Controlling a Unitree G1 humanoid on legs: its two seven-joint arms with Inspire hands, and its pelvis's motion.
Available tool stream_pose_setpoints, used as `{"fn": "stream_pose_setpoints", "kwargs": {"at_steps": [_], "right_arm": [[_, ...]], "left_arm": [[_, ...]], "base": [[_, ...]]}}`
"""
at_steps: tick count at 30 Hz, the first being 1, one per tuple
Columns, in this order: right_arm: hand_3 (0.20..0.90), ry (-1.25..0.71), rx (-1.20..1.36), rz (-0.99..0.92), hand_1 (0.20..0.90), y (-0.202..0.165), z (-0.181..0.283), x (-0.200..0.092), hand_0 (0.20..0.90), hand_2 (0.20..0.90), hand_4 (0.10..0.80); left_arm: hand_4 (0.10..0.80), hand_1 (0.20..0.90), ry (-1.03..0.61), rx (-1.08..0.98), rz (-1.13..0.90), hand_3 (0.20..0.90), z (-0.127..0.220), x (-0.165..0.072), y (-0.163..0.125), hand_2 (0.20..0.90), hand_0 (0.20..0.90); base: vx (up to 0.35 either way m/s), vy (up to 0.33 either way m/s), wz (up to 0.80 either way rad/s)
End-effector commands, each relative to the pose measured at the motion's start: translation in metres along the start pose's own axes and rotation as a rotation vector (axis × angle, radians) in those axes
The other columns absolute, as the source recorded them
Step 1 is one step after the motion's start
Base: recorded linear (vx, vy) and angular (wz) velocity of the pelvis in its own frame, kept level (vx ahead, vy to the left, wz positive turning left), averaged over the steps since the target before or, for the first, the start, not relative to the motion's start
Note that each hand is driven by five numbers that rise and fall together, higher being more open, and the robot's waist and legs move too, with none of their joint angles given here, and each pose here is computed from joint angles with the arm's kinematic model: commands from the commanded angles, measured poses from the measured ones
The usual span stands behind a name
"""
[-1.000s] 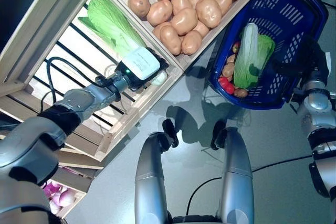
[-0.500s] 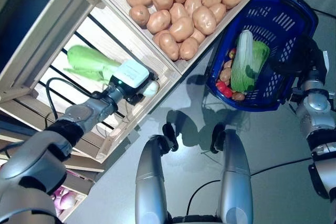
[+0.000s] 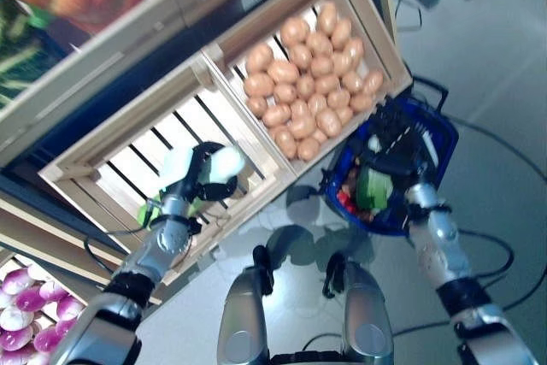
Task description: Put vegetables into the basket
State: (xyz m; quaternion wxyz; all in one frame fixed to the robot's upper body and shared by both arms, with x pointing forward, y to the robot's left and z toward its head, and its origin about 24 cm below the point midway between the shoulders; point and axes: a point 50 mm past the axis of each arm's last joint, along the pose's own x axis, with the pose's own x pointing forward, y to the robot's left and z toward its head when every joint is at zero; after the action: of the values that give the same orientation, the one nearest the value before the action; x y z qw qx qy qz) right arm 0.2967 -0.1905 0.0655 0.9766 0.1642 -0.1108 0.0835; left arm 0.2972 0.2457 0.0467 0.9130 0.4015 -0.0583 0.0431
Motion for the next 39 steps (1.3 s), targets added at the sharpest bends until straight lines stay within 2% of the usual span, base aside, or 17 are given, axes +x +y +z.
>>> {"fn": "stream_pose_setpoints", "kwargs": {"at_steps": [1, 7, 8, 16, 28, 39], "right_arm": [[0.9, -0.111, -0.067, 0.14, 0.9, 0.01, 0.018, -0.004, 0.9, 0.9, 0.8], [0.9, 0.009, -0.124, 0.312, 0.9, 0.017, 0.014, -0.007, 0.9, 0.9, 0.8], [0.9, 0.06, -0.097, 0.372, 0.9, 0.019, 0.012, -0.007, 0.9, 0.9, 0.8], [0.9, 0.161, 0.096, 0.4, 0.9, 0.028, -0.004, -0.005, 0.9, 0.9, 0.8], [0.9, 0.177, 0.304, 0.515, 0.9, 0.054, -0.017, -0.017, 0.9, 0.9, 0.8], [0.9, 0.221, 0.433, 0.613, 0.9, 0.077, -0.026, -0.017, 0.9, 0.9, 0.8]], "left_arm": [[0.4, 0.3, -0.086, -0.355, 0.098, 0.3, 0.017, -0.005, 0.012, 0.3, 0.3], [0.4, 0.3, -0.135, -0.683, 0.072, 0.3, 0.029, -0.006, 0.019, 0.3, 0.3], [0.4, 0.3, -0.158, -0.813, 0.039, 0.3, 0.033, -0.005, 0.018, 0.3, 0.3], [0.4, 0.3, -0.256, -1.152, -0.045, 0.3, 0.052, 0.0, 0.01, 0.3, 0.3], [0.4, 0.3, -0.31, -1.216, -0.024, 0.3, 0.063, 0.002, 0.012, 0.3, 0.3], [0.4, 0.3, -0.312, -1.239, -0.099, 0.3, 0.073, 0.003, -0.004, 0.3, 0.3]], "base": [[0.186, 0.003, 0.15], [0.084, -0.008, 0.08], [0.083, -0.028, 0.12], [0.032, -0.02, 0.11], [0.054, -0.007, 0.0], [0.015, 0.001, 0.0]]}}
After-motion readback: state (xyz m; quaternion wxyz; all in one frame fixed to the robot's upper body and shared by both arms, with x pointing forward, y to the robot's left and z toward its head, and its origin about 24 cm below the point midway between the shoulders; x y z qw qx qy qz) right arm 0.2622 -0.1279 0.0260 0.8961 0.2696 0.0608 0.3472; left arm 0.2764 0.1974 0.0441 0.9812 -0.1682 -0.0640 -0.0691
